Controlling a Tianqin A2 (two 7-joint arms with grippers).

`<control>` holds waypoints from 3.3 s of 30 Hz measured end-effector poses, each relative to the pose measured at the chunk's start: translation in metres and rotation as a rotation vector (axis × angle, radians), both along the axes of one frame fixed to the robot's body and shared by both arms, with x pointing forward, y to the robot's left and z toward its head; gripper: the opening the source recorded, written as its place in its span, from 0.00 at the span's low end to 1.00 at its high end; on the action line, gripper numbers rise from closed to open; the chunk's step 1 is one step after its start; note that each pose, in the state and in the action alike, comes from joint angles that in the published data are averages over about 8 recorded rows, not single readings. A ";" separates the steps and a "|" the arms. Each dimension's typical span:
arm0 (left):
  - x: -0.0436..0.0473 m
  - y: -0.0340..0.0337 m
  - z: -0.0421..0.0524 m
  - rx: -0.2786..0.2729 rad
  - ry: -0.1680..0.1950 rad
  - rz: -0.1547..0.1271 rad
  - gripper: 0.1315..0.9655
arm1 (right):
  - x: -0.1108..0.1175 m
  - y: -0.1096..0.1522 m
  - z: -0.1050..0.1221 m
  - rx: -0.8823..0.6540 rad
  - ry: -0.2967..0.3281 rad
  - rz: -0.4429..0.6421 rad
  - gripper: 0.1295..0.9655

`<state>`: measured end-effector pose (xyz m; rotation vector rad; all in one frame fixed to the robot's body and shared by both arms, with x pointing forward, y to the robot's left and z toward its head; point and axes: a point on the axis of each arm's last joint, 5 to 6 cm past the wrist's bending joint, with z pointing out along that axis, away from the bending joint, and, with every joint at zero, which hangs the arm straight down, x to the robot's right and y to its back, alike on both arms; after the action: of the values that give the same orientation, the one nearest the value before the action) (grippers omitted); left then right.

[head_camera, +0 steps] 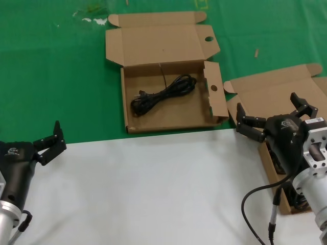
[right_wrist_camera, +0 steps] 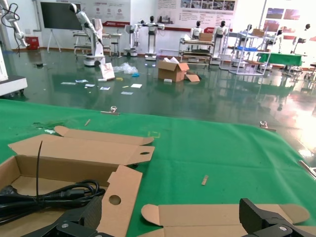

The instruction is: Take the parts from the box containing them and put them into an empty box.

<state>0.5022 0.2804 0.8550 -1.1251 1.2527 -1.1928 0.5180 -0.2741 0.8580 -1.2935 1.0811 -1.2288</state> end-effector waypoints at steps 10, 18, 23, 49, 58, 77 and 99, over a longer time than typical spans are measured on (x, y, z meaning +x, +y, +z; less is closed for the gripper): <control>0.0000 0.0000 0.0000 0.000 0.000 0.000 1.00 | 0.000 0.000 0.000 0.000 0.000 0.000 1.00; 0.0000 0.0000 0.0000 0.000 0.000 0.000 1.00 | 0.000 0.000 0.000 0.000 0.000 0.000 1.00; 0.0000 0.0000 0.0000 0.000 0.000 0.000 1.00 | 0.000 0.000 0.000 0.000 0.000 0.000 1.00; 0.0000 0.0000 0.0000 0.000 0.000 0.000 1.00 | 0.000 0.000 0.000 0.000 0.000 0.000 1.00; 0.0000 0.0000 0.0000 0.000 0.000 0.000 1.00 | 0.000 0.000 0.000 0.000 0.000 0.000 1.00; 0.0000 0.0000 0.0000 0.000 0.000 0.000 1.00 | 0.000 0.000 0.000 0.000 0.000 0.000 1.00; 0.0000 0.0000 0.0000 0.000 0.000 0.000 1.00 | 0.000 0.000 0.000 0.000 0.000 0.000 1.00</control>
<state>0.5022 0.2804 0.8550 -1.1251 1.2527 -1.1928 0.5180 -0.2741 0.8580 -1.2936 1.0811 -1.2288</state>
